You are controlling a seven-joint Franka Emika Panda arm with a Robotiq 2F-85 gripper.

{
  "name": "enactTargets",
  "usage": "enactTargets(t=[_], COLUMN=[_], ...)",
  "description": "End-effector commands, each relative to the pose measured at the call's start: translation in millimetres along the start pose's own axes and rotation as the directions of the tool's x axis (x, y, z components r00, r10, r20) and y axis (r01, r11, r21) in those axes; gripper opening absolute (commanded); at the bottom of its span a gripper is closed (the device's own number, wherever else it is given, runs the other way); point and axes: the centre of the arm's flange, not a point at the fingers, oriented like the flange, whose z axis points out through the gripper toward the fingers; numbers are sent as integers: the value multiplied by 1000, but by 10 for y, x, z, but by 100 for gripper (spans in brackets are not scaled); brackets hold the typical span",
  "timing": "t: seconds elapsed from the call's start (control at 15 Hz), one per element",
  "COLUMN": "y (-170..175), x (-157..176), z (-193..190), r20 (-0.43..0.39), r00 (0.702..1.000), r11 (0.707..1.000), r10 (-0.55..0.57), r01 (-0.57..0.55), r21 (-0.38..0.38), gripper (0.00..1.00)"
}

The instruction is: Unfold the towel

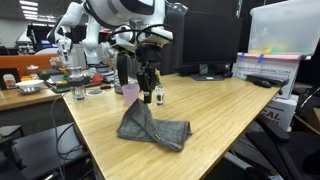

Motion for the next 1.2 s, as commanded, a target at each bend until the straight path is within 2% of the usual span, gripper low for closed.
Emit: enactTargets(t=[0.0,0.27,0.6,1.13], y=[-299,-544,-710,-998], x=[-110,-268,-442,-848], z=[29,19,-75,108], r20=[-84,-158,-206,-276], r00=[993,977,956,900], r11=[993,987,977,938], r10=[-86,-145,-208,-338], r01=[79,131,194,299], r21=[-84,-94,-88,-173], gripper=[0,0,0,0])
